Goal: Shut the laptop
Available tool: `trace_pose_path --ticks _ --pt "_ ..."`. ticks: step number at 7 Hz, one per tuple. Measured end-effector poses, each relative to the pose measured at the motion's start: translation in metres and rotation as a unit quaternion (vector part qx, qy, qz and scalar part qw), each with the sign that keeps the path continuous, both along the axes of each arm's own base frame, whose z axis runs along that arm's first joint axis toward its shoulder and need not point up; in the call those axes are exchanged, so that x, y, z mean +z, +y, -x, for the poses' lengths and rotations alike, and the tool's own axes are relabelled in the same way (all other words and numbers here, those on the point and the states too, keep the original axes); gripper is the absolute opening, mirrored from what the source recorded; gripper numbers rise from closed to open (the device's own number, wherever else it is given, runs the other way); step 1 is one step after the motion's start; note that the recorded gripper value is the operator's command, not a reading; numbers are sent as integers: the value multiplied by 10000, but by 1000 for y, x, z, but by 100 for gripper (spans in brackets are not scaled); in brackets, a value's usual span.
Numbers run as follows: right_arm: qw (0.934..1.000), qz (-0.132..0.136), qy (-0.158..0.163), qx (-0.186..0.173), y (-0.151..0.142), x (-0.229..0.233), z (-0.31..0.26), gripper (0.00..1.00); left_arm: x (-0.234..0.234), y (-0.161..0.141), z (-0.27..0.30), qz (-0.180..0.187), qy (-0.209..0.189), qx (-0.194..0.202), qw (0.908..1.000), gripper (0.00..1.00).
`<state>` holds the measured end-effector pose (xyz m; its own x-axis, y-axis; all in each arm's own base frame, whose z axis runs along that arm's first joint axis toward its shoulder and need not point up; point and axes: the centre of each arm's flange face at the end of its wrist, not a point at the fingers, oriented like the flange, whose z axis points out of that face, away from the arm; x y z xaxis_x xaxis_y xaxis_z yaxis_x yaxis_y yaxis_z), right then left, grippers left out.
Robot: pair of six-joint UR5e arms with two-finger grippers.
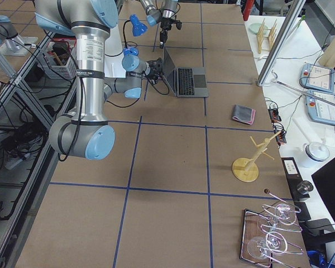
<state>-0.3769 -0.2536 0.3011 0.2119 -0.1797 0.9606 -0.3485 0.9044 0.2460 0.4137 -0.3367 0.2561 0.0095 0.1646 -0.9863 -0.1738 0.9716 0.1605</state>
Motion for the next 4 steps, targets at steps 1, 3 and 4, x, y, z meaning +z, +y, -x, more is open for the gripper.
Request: trace_pose_path --ticks 1,3,4 --pt "10000 13 40 74 -8 -7 2 0 0 -2 0 -2 -2 -71 10000 0" --pt "9998 33 93 196 -22 -21 5 0 1 -11 2 -10 -14 -362 9993 0" --pt "9995 44 127 272 -30 -27 5 0 1 -19 6 -7 -25 -513 9987 0"
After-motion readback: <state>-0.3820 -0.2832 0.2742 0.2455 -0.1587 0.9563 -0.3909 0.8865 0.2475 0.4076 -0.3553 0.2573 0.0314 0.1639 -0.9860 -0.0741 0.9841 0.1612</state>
